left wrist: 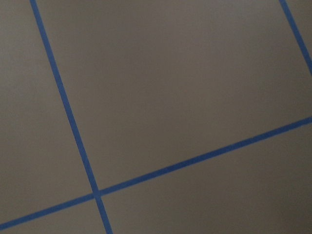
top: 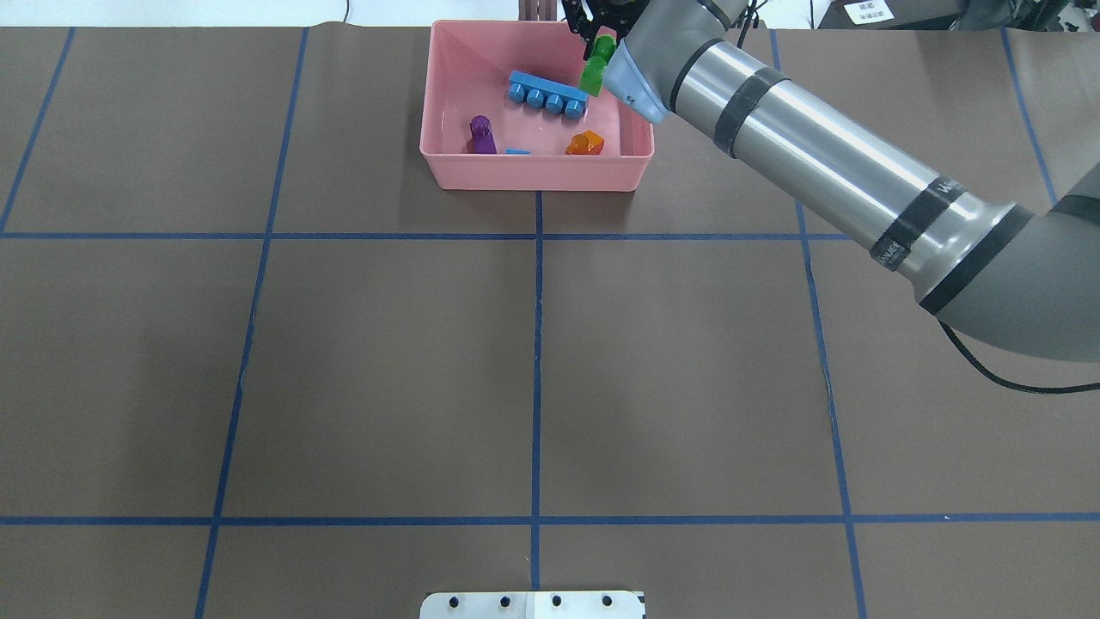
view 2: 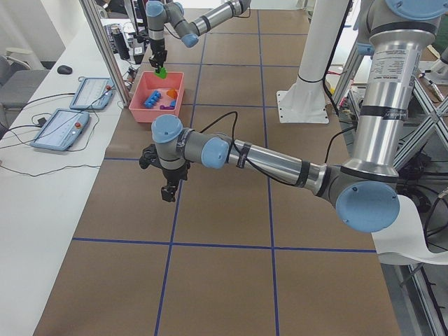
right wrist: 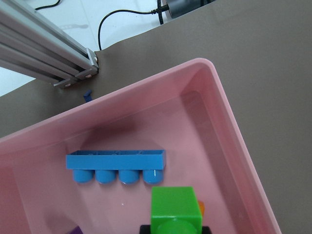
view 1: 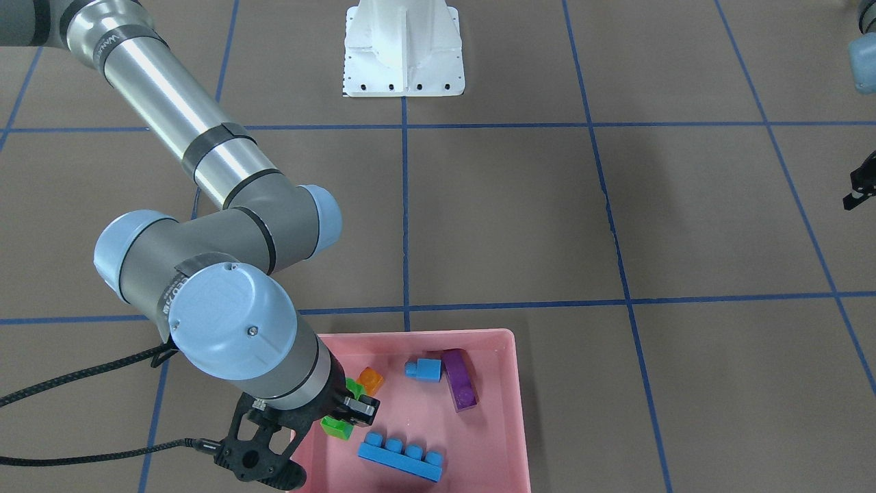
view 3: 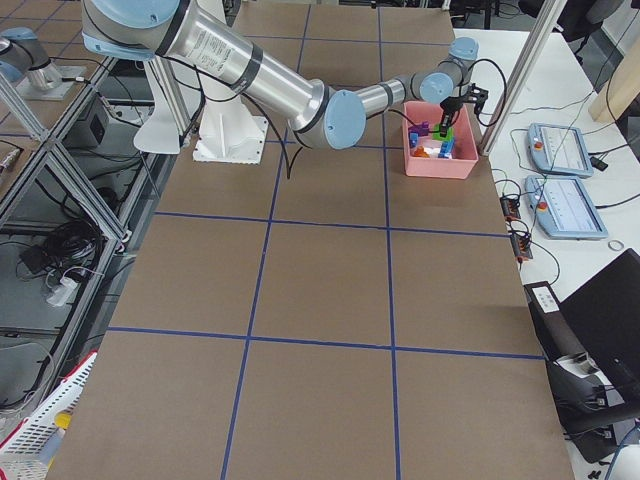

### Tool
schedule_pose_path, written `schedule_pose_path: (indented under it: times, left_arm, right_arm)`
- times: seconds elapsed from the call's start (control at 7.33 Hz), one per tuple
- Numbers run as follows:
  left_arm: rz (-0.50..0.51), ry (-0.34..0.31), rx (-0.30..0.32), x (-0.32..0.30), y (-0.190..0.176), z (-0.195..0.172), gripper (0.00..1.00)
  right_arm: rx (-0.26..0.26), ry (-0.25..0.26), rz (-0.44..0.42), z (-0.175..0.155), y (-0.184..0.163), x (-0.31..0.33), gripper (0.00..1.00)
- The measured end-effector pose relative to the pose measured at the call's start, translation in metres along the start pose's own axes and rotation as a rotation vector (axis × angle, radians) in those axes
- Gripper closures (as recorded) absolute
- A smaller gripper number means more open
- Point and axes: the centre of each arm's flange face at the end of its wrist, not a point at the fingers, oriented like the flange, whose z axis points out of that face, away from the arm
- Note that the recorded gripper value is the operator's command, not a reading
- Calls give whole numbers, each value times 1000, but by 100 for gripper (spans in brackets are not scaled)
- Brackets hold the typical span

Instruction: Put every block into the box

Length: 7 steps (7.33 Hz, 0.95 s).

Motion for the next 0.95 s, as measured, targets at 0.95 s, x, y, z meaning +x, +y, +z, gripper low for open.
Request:
schedule_pose_path:
  times: [0.95]
  left_arm:
    - [-11,19,-29,-19,56,2,0]
  right_arm:
    - [-57,-49,-173,-87,1,356,0]
